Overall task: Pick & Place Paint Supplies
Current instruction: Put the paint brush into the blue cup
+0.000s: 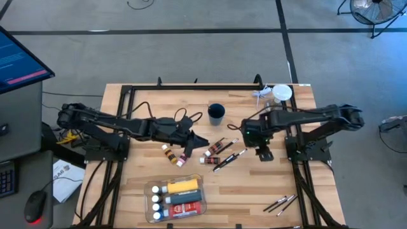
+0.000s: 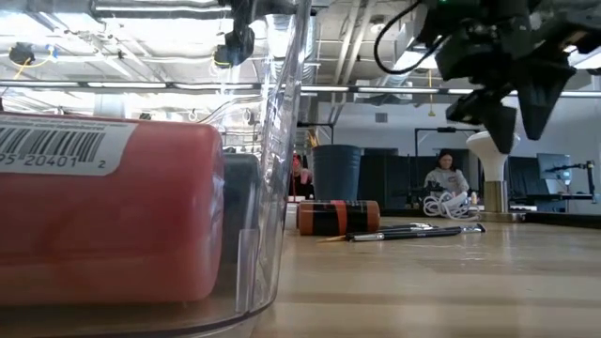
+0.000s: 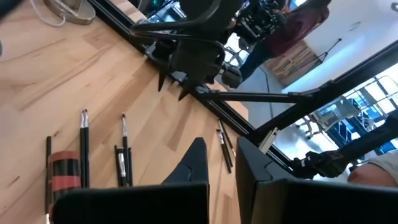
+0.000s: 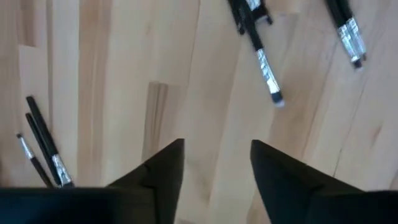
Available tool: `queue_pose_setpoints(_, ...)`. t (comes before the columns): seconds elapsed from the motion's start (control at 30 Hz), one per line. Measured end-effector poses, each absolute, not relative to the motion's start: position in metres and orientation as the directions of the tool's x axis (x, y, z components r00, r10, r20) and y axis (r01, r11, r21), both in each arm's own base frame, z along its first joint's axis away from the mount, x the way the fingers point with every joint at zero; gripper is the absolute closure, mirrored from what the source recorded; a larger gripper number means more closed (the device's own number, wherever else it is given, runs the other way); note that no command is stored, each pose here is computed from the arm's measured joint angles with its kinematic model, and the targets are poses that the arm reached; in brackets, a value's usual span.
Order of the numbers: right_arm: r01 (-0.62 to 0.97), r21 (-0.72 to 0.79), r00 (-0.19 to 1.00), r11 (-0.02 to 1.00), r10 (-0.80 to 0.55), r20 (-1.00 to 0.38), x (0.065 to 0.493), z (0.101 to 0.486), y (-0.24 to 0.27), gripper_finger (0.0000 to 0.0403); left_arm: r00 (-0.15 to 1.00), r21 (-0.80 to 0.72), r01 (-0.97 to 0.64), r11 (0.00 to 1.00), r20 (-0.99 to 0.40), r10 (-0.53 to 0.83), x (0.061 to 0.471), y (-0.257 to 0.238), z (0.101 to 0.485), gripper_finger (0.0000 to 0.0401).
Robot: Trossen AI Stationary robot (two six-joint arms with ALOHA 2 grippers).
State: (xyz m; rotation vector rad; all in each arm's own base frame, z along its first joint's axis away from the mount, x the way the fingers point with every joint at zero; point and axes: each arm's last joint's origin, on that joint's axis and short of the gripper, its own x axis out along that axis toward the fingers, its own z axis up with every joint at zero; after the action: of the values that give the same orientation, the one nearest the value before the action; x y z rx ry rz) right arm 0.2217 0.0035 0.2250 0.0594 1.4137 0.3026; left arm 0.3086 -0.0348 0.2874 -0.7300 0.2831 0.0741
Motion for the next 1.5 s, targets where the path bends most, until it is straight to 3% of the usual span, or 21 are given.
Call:
queue_pose_setpoints(0.13,-0.135,0.318,0.16,0.939,0.337,-0.928,0.225,0.222,0.003,0.0184,0.962,-0.648,-0.163,0.744,-0.273,-0.028,0.309,-0.035,0.288,0.0401)
queue_pose_setpoints(0.23,-0.023,0.5,0.329,0.866,0.479,-0.814,0.232,0.221,0.0,0.0172,0.965,-0.652,-0.154,0.742,-0.259,-0.028,0.309,-0.035,0.29,0.0401)
queue_pose_setpoints(0.3,0.032,0.576,0.462,0.817,0.499,-0.734,0.235,0.223,-0.005,0.0171,0.966,-0.653,-0.15,0.742,-0.255,-0.029,0.309,-0.035,0.29,0.0401)
queue_pose_setpoints(0.53,0.189,0.699,0.763,0.689,0.345,-0.546,0.212,0.212,-0.033,0.0192,0.974,-0.653,-0.14,0.744,-0.227,-0.017,0.309,-0.042,0.293,0.0401)
queue_pose_setpoints(0.73,0.054,0.78,0.936,0.624,0.24,-0.257,0.187,0.216,-0.036,0.021,0.975,-0.655,-0.136,0.743,-0.221,-0.016,0.309,-0.043,0.293,0.0401)
queue_pose_setpoints(0.93,0.121,0.643,0.944,0.756,0.113,-0.31,0.163,0.19,-0.033,0.023,0.978,-0.668,-0.131,0.733,-0.208,-0.015,0.309,-0.043,0.295,0.0401)
queue_pose_setpoints(1.2,0.098,0.388,0.818,0.916,0.149,-0.556,0.137,0.142,-0.026,0.0253,0.979,-0.684,-0.138,0.716,-0.202,-0.004,0.31,-0.039,0.295,0.0401)
queue_pose_setpoints(1.5,-0.006,0.2,0.812,0.98,0.121,-0.571,0.142,0.139,-0.028,0.0268,0.985,-0.691,-0.135,0.71,-0.172,0.019,0.311,-0.033,0.298,0.0401)
